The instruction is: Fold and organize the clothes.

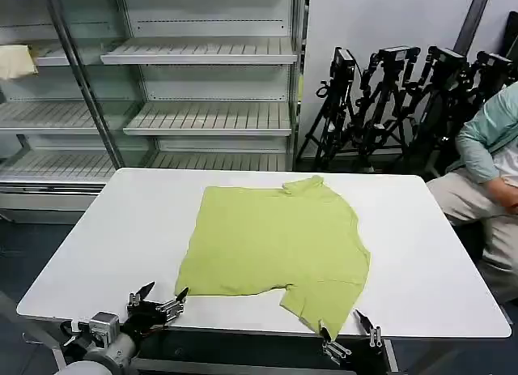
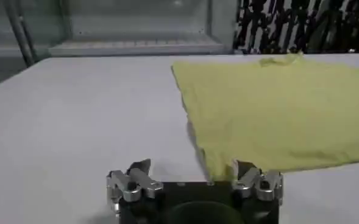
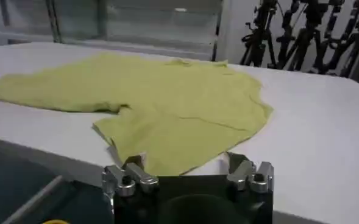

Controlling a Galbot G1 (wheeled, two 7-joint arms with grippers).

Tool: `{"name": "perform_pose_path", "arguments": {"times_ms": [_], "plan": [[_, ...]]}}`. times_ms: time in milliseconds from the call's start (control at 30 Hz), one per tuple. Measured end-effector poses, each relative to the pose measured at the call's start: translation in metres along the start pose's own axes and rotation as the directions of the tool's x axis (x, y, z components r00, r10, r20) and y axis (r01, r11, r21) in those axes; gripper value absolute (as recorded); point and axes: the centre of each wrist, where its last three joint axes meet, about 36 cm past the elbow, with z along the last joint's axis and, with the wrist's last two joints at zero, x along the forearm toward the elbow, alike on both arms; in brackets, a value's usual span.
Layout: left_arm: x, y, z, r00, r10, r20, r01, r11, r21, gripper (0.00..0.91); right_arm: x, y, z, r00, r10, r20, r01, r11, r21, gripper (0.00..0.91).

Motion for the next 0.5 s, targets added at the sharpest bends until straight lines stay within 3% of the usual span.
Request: {"name": "perform_pose_path", "arguments": {"times_ms": [500], "plan": [[0.0006,-0.0083,0.0028,0.999,0.040,-0.007,-0.039,0.999,0.022,0.010,-0.0017,-0.0006,-0.0024,1.000,-0.017,0.022,0.017,1.000,-0.004,0.000]]}}
